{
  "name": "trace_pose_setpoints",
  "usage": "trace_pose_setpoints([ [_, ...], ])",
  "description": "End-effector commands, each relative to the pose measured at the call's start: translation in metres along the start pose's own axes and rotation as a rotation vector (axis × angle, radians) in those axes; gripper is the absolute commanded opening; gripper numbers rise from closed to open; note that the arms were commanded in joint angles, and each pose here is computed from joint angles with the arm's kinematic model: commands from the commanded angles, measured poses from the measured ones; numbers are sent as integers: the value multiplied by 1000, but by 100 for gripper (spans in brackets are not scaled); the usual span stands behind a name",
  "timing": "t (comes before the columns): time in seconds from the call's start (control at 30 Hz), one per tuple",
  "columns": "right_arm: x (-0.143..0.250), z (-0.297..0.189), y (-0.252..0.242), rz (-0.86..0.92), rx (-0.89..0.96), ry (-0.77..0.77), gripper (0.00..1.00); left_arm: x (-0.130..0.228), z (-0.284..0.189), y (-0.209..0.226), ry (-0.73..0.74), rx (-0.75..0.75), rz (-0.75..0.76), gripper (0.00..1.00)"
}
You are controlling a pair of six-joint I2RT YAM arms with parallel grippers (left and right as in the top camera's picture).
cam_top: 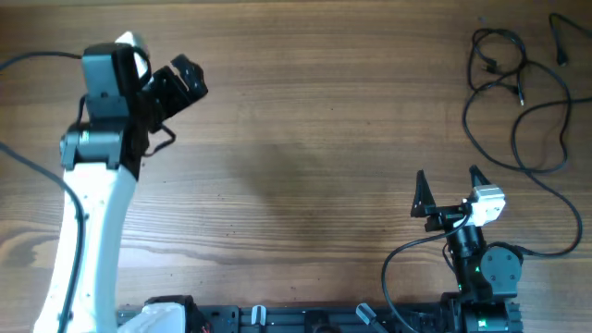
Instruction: Untangle cables
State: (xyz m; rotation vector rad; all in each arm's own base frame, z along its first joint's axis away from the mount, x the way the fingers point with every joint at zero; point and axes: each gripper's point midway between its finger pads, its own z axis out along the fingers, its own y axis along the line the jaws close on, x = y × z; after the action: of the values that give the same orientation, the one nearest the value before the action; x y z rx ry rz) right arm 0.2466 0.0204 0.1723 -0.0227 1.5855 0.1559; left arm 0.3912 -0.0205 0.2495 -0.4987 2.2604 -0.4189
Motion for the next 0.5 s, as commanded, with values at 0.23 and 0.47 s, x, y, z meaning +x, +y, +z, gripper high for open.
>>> trace_pose_setpoints([
  [0.23,-3,-1,-4,-5,21,-15,100,68,-76,3,-374,215,494,100],
  [0.47,-3,-1,-4,-5,21,-15,100,123,-74,43,-547,211,534,100],
])
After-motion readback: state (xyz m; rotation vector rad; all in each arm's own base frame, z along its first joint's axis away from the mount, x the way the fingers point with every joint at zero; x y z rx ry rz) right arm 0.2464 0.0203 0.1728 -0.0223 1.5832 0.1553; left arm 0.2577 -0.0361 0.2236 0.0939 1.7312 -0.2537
